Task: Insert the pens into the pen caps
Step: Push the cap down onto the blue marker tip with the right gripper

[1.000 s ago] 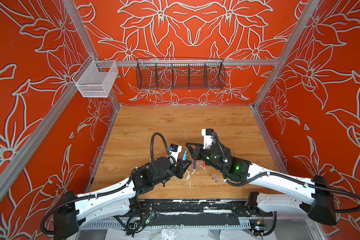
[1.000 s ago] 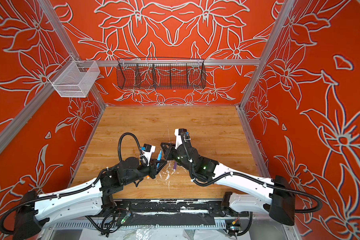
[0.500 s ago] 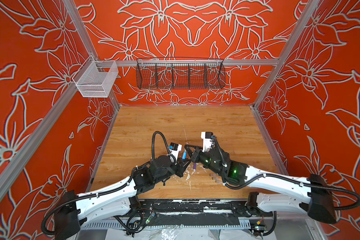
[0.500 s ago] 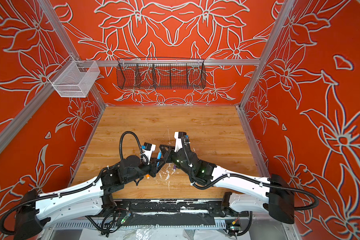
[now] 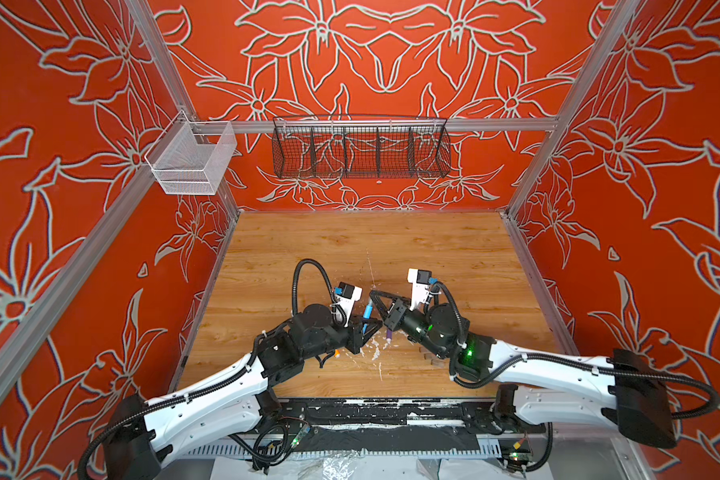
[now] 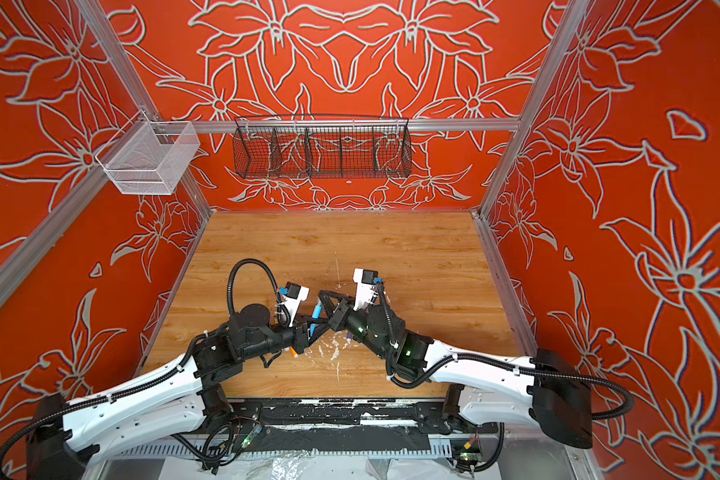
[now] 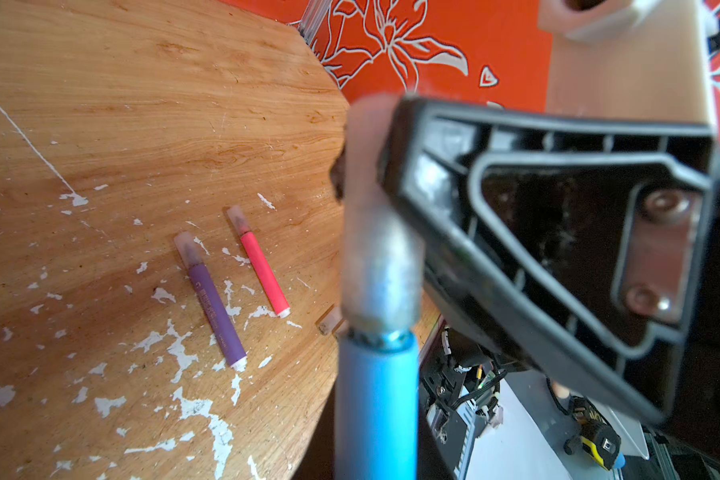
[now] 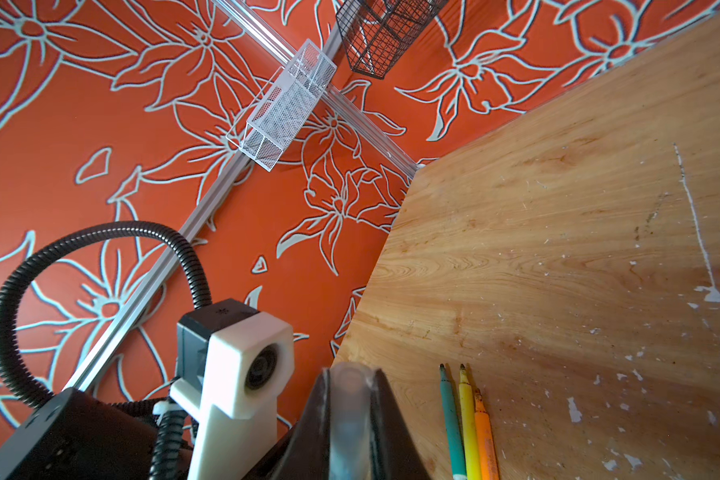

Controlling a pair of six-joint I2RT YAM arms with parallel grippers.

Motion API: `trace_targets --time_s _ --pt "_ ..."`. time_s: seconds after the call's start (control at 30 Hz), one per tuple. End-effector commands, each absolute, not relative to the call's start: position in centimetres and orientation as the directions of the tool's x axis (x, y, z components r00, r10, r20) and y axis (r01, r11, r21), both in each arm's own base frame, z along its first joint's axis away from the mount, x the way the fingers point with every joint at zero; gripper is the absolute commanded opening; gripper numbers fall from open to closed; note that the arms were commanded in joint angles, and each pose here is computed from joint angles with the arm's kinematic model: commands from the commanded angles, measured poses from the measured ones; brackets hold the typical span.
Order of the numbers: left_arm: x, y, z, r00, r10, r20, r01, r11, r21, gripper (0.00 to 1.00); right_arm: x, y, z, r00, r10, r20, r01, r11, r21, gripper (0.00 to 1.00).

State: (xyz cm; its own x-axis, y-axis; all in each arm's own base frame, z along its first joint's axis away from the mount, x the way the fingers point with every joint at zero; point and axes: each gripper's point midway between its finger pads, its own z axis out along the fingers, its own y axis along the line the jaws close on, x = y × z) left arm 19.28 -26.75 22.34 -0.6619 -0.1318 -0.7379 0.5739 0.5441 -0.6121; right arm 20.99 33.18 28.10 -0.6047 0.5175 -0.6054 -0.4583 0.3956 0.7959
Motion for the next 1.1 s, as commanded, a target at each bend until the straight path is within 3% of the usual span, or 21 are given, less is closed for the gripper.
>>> trace_targets --time_s 0.0,0.3,0.5,0.63,0.77,1.07 --pt "21.1 -26.2 27.7 -0.553 -0.289 -0.781 0.608 0.501 -0.616 0.00 17.3 35.4 24.9 -0.692 0.304 -0.654 -0.530 0.401 0.747 0.12" --pt "20.7 -26.3 27.6 -0.553 -0.272 -0.787 0.626 0.487 -0.608 0.00 17.8 33.8 25.1 -0.680 0.332 -0.654 -0.515 0.418 0.748 0.37" --pt "20.4 -26.4 26.9 -0.552 -0.243 -0.798 0.642 0.488 -0.592 0.00 17.3 32.4 29.0 -0.628 0.345 -0.697 -0.571 0.404 0.714 0.53" --pt "19.7 -26.7 26.6 -0.542 -0.205 -0.815 0.677 0.469 -0.567 0.00 18.1 30.6 31.2 -0.584 0.386 -0.714 -0.553 0.455 0.698 0.62" --pt "18.8 -26.7 26.5 -0.528 -0.181 -0.830 0.709 0.444 -0.547 0.00 20.3 29.1 31.8 -0.568 0.431 -0.701 -0.484 0.514 0.708 0.64" --pt "18.6 -26.7 25.6 -0.526 -0.151 -0.837 0.713 0.458 -0.531 0.00 21.2 33.7 34.4 -0.608 0.362 -0.707 -0.584 0.400 0.707 0.57"
